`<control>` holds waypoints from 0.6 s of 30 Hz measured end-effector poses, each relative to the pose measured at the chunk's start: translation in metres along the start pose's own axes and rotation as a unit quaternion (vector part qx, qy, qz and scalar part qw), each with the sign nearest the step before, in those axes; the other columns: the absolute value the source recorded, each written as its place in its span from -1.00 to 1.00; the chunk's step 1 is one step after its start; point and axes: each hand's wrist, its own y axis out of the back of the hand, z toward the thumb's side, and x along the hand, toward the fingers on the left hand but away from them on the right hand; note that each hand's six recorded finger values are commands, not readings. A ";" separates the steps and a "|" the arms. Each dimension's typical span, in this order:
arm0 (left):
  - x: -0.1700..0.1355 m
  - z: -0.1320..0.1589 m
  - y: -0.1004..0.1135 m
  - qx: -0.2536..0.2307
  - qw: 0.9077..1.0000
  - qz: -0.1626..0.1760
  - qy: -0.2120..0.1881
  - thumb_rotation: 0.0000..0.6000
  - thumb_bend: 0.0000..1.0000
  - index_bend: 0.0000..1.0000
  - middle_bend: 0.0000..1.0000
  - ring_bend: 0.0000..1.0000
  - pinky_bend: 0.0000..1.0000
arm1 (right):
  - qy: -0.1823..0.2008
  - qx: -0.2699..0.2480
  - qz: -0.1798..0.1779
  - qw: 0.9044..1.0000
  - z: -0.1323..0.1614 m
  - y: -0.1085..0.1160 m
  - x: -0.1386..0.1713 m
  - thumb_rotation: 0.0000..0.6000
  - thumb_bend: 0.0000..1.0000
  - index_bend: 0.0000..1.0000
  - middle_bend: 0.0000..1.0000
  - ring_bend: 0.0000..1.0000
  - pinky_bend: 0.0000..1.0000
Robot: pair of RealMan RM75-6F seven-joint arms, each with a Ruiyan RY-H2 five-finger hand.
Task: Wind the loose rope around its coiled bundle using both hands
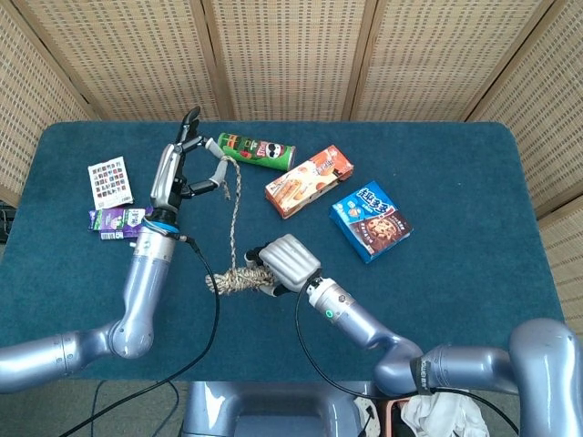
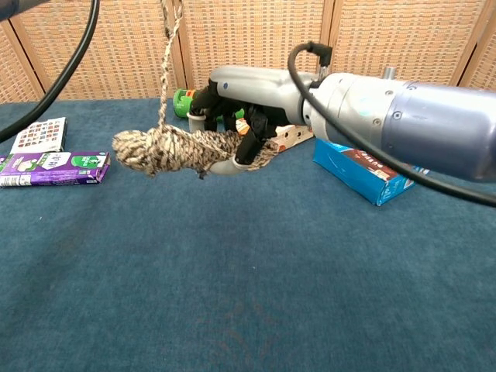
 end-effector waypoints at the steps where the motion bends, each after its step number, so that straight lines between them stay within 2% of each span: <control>1: 0.002 -0.005 0.002 -0.003 1.000 0.000 0.004 1.00 -0.03 0.53 -1.00 -1.00 -1.00 | 0.004 -0.010 -0.001 1.000 0.001 0.001 0.001 1.00 0.21 0.40 0.47 0.11 0.61; 9: 0.007 -0.051 0.006 -0.019 0.999 -0.021 0.035 1.00 -0.02 0.53 -1.00 -1.00 -1.00 | 0.022 -0.119 -0.011 0.993 0.015 0.018 0.002 1.00 0.21 0.40 0.47 0.11 0.61; 14: 0.001 -0.073 0.007 -0.010 0.998 -0.033 0.051 1.00 -0.02 0.53 -1.00 -1.00 -1.00 | 0.007 -0.155 -0.017 0.988 0.011 0.026 0.002 1.00 0.21 0.40 0.47 0.11 0.61; 18: -0.001 -0.078 0.009 -0.002 0.998 -0.038 0.045 1.00 -0.02 0.53 -1.00 -1.00 -1.00 | -0.010 -0.171 -0.020 0.985 0.006 0.032 0.001 1.00 0.21 0.40 0.47 0.11 0.61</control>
